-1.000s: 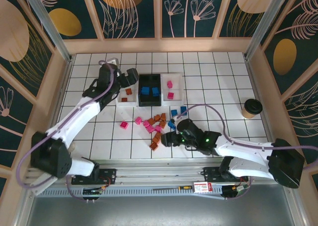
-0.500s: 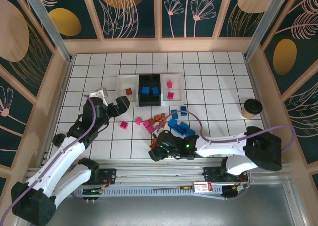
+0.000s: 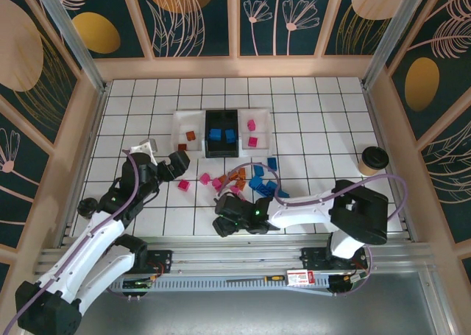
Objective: Sort the legos into containers by color
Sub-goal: Pick up the lego from the bottom-center of the table, then place the lego in the container.
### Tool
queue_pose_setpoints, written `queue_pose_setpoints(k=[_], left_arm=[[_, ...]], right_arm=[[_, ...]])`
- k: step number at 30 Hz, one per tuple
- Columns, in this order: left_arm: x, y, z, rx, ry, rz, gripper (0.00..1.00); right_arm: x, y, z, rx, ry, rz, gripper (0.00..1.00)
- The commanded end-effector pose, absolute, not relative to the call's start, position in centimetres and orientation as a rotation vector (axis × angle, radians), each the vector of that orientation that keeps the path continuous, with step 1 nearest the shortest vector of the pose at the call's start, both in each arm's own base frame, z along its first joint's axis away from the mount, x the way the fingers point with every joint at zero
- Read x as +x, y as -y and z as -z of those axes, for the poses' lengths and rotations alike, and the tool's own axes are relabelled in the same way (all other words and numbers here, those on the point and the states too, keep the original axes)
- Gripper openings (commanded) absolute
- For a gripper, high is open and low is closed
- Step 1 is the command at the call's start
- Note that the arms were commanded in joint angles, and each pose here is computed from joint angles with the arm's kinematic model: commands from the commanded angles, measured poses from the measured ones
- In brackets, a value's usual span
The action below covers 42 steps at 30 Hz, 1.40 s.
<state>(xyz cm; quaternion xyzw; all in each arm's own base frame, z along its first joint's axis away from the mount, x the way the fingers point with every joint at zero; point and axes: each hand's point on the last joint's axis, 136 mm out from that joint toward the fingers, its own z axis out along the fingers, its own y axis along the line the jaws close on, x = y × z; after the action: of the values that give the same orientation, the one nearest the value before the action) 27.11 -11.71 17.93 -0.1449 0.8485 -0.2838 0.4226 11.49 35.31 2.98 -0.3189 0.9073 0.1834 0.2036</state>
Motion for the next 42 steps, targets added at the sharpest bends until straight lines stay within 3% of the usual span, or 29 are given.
queue_pose_setpoints(k=[1, 5, 9, 16, 20, 25, 33, 38, 42], left_arm=[[26.7, 11.6, -17.4, -0.375, -2.139, 0.712, 0.98], [26.6, 11.5, -17.4, -0.378, -2.141, 0.707, 0.98], [26.5, 11.4, -17.5, -0.378, -2.138, 0.706, 0.99], [26.0, 11.4, -17.3, -0.373, -2.138, 0.712, 0.99], [25.6, 10.8, -17.6, -0.389, -2.111, 0.703, 0.99], [25.1, 10.2, -18.1, -0.407, -2.07, 0.71, 0.99], [24.5, 10.3, -16.7, -0.431, -2.104, 0.727, 0.99], [24.2, 10.4, -16.1, -0.438, -2.111, 0.744, 0.99], [24.0, 10.4, -15.5, -0.439, -2.132, 0.742, 0.99]], right_arm=[[11.9, -35.7, -2.5, -0.925, -2.515, -0.435, 0.64], [12.1, -35.7, -1.7, -0.947, -2.525, -0.383, 0.58], [12.0, -36.2, -2.1, -0.962, -2.507, -0.411, 0.39], [11.4, -39.1, -8.3, -1.007, -2.378, -0.72, 0.17], [14.8, -40.1, -14.2, -0.928, -2.246, -0.861, 0.17], [22.9, -41.6, -19.1, -0.798, -2.141, -0.906, 0.17], [35.0, -46.7, -18.1, -0.674, -2.174, -0.83, 0.18], [39.9, -49.3, -16.0, -0.619, -2.224, -0.795, 0.24], [42.2, -50.4, -14.7, -0.576, -2.248, -0.78, 0.37]])
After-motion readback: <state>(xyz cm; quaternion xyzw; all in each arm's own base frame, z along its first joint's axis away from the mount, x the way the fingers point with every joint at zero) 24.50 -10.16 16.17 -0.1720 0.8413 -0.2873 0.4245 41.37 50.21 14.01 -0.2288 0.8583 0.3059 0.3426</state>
